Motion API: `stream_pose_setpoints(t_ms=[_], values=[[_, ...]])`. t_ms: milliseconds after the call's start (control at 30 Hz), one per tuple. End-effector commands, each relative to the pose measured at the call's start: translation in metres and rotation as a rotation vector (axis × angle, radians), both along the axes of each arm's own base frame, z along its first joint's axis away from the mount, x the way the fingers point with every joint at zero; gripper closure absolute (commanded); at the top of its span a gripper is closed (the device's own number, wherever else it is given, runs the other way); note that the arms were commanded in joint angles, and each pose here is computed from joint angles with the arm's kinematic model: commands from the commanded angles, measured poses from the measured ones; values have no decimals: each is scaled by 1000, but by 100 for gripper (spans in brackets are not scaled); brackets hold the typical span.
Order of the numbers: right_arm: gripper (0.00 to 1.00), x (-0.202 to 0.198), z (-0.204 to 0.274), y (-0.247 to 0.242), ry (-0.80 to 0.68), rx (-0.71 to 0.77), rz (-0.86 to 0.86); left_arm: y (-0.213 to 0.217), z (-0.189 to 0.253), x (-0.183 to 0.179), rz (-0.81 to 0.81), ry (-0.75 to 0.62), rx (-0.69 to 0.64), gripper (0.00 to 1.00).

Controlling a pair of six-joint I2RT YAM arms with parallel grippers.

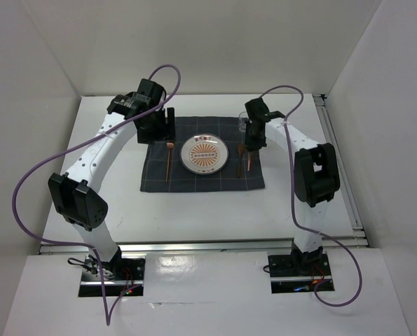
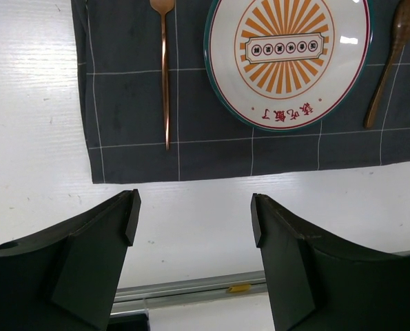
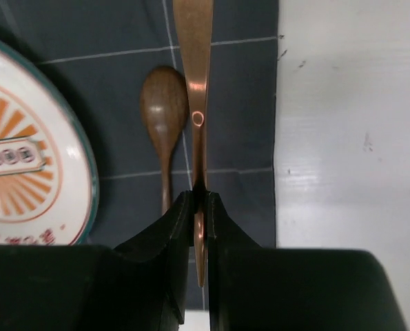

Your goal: Set the dinner table for one person

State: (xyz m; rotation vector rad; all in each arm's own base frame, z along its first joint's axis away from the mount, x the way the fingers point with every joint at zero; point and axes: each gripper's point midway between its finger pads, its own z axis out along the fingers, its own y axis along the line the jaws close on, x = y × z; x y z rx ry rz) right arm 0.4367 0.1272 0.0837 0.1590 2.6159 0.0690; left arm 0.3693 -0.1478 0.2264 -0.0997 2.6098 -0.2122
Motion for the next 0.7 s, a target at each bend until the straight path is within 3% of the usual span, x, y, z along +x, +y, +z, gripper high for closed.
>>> stream_pose_setpoints(t_ms=[0, 167, 200, 333, 500, 533, 567, 633, 667], values=[[100, 8, -12, 4, 29, -29, 35, 5, 11, -2, -5, -33, 21, 17], [97, 9, -32, 7, 72, -43, 22, 10, 11, -5, -2, -31, 45, 17], [81, 9, -32, 7, 72, -43, 23, 10, 11, -5, -2, -31, 45, 17], [47, 9, -27, 10, 64, -25, 19, 10, 11, -5, -2, -31, 45, 17], [34, 9, 18, 1, -6, -47, -14, 9, 13, -3, -2, -34, 44, 17], [30, 9, 43, -3, -52, -45, -35, 9, 13, -3, -2, -34, 44, 17], [18, 7, 56, -6, -74, -48, -41, 9, 16, -2, -10, -43, 46, 17], [3, 1, 98, -19, -167, -58, -103, 7, 17, 0, -22, -52, 39, 17], [0, -3, 111, -25, -201, -59, -142, 7, 25, 2, -21, -82, 28, 17]])
